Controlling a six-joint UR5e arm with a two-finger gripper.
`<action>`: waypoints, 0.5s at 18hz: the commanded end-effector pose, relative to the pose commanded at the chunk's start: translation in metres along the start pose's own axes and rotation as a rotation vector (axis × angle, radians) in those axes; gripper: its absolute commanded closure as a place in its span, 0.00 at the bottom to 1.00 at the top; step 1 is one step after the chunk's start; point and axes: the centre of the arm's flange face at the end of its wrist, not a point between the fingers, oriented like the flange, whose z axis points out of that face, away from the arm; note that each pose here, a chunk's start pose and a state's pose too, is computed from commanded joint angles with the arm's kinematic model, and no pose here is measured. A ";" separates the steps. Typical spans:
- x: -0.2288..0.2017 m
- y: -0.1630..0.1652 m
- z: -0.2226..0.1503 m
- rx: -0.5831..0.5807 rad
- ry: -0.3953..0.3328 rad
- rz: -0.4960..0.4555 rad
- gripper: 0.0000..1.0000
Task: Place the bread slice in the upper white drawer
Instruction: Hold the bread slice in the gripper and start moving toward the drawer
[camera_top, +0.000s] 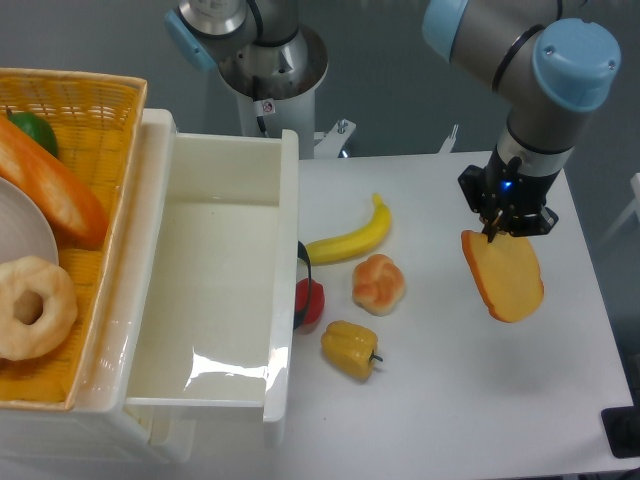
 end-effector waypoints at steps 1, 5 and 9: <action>0.002 0.000 0.000 0.000 0.001 0.000 1.00; 0.006 0.001 -0.003 0.002 -0.001 0.000 1.00; 0.014 -0.003 -0.013 0.050 0.015 -0.003 1.00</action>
